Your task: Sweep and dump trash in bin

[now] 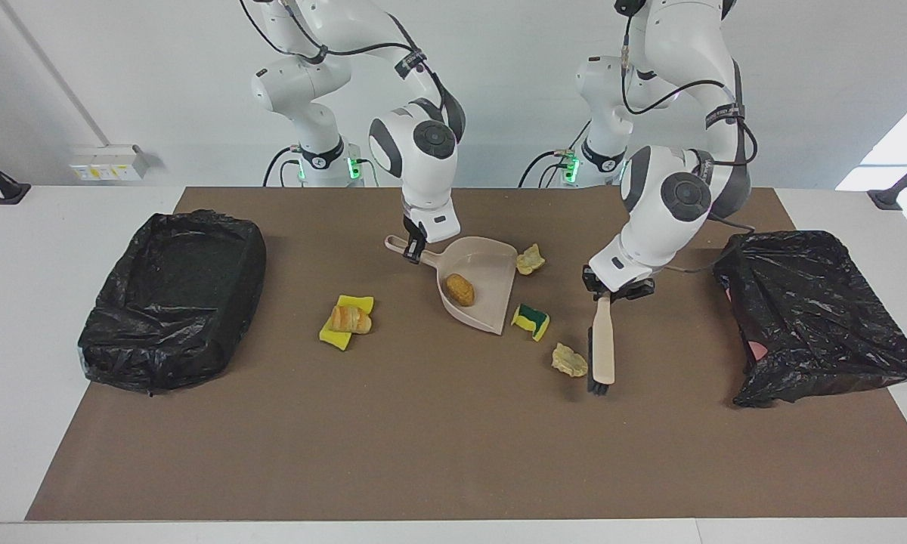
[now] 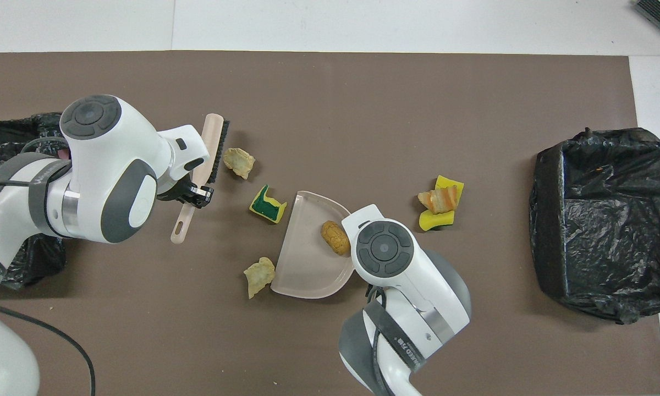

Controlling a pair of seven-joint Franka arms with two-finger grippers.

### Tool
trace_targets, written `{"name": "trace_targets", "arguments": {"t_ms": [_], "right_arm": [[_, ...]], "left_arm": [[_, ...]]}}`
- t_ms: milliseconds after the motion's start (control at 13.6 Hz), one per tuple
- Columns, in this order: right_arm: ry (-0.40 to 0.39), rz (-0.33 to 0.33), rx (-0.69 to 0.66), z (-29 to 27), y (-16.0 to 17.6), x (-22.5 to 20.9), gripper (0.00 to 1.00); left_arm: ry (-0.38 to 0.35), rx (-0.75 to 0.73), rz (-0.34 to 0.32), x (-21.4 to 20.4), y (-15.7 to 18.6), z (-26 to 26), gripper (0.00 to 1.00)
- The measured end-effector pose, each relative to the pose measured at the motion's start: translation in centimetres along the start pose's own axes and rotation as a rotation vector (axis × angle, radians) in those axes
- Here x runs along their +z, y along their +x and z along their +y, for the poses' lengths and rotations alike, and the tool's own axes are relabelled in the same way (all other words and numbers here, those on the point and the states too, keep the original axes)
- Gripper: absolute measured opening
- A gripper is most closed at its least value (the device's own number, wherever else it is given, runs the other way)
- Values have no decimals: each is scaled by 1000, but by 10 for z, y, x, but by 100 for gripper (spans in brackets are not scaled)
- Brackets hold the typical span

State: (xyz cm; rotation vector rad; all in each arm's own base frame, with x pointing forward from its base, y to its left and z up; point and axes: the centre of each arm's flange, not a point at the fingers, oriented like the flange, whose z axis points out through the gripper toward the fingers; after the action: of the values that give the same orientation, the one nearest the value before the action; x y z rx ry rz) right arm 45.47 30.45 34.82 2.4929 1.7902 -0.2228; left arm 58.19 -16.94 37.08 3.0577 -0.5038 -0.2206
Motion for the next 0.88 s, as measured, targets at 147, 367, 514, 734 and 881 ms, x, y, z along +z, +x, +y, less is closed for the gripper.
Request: {"name": "trace_targets", "arguments": {"t_ms": [147,367,514,734,881], "right_arm": [[0,0,0,0,0,0,32],[1,-1,0,0,0,1,32],[2,-2,1,0,-1,1,32],[2,-3,1,0,-1,2,32],[2,-3,1,0,-1,2,32]], "left_arm": [[4,50,-26,19,4,-2,26],[5,143,-80,34,2,13,26],[10,206,-125,35,-5,45,26],[27,310,-193,41,-29,106,26],[40,364,-238,45,-51,138,26]]}}
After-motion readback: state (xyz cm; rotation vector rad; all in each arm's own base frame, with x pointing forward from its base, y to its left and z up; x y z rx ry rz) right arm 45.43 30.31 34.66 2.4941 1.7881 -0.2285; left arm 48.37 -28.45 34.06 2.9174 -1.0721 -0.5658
